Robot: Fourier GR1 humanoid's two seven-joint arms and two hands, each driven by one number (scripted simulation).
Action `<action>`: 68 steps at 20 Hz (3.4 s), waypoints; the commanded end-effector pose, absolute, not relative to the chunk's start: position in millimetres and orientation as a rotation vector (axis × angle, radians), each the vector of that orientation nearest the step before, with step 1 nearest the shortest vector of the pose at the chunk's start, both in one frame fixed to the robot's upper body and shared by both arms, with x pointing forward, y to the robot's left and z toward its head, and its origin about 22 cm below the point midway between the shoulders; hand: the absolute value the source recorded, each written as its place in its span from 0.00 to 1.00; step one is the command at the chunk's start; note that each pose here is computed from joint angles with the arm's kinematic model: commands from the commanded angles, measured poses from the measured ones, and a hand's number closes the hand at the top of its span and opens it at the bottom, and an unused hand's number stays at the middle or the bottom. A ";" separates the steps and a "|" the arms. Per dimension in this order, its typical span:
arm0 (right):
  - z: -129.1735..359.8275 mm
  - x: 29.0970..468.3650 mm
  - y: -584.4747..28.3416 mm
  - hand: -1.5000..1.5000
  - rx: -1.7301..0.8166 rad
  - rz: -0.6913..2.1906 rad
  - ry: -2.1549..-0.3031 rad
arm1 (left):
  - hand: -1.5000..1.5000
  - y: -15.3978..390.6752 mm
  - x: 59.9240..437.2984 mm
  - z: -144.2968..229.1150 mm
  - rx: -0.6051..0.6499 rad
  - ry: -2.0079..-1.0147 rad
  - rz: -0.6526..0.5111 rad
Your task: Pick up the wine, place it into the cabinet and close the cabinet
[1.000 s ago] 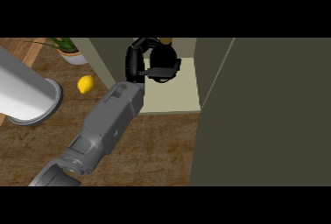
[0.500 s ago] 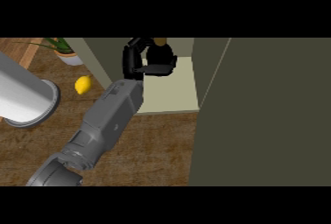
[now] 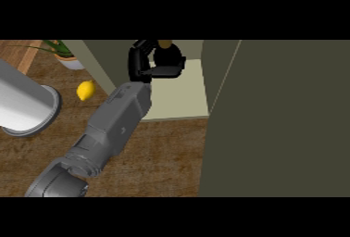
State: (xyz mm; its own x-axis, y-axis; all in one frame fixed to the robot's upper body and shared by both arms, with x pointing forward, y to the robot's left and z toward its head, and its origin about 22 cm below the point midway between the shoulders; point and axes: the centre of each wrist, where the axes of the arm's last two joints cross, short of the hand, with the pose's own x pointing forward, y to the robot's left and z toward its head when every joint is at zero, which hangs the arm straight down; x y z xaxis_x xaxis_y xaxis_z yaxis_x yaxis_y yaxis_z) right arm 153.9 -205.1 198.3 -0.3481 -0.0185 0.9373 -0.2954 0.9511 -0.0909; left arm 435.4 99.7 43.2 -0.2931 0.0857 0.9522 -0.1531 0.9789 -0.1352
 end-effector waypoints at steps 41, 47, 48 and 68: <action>202.5 152.2 -202.1 0.00 0.263 0.311 -1.929 | 0.00 131.1 414.0 -9.2 0.137 -1.864 0.102; 202.1 151.2 -201.6 0.00 0.283 0.292 -1.927 | 0.00 122.1 409.0 -15.1 0.079 -1.864 0.096; 207.4 141.9 -209.1 0.00 0.293 0.302 -1.933 | 0.00 123.0 408.0 -16.8 0.087 -1.870 0.110; 207.2 153.3 -200.3 0.00 0.307 0.295 -1.923 | 0.00 121.7 392.5 -30.9 -0.042 -1.859 0.217</action>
